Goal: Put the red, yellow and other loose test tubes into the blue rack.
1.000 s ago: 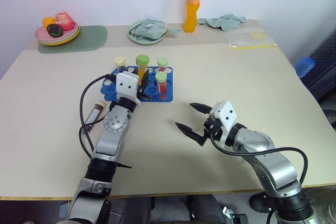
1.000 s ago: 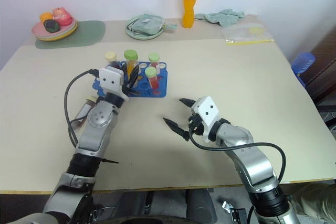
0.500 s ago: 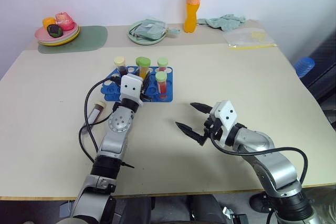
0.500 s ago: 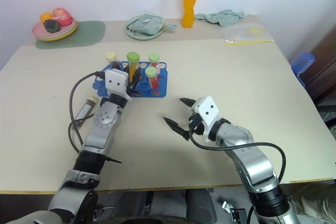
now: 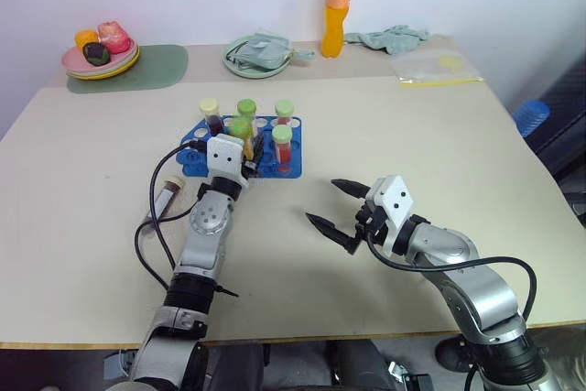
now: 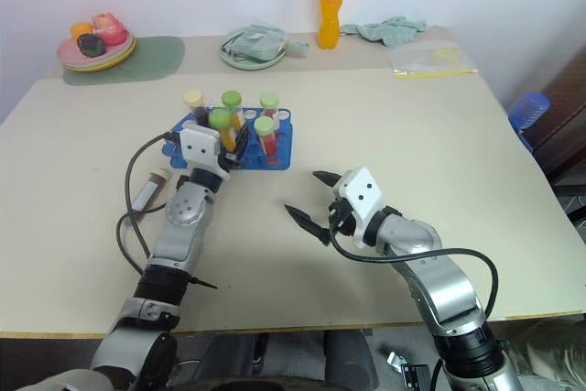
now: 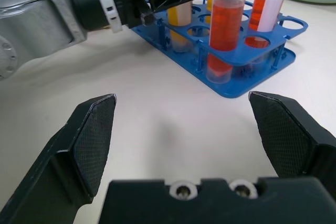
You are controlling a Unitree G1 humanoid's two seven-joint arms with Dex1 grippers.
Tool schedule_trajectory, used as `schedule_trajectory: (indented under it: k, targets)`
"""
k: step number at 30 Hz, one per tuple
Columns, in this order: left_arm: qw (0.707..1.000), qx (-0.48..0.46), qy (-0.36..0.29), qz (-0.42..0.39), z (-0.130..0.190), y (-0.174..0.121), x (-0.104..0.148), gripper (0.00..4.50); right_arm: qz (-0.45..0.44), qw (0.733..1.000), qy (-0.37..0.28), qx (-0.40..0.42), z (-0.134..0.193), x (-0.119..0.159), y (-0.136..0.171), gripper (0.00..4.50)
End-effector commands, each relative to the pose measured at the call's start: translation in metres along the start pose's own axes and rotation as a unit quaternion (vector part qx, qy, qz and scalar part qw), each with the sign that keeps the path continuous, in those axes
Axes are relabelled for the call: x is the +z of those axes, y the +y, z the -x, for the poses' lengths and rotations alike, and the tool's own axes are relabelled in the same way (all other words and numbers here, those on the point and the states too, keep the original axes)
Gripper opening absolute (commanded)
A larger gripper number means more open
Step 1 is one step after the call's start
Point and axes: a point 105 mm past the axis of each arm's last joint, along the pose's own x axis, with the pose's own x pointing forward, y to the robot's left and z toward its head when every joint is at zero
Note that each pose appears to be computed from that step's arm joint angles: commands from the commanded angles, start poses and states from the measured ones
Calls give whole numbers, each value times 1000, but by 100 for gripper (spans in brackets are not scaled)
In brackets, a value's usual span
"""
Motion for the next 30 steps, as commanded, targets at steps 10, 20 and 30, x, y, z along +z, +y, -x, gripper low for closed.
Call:
schedule_trajectory:
  k: [10, 20, 30]
  targets:
    - [994, 43, -101, 11, 25, 80, 118, 363, 19, 999, -28, 13, 0, 15, 3, 450]
    - [935, 57, 351, -15, 51, 145, 38, 447, 22, 999, -27, 36, -5, 17, 5, 450]
    - [766, -49, 641, -34, 85, 126, -1, 447, 49, 996, -24, 66, -4, 24, 6, 450]
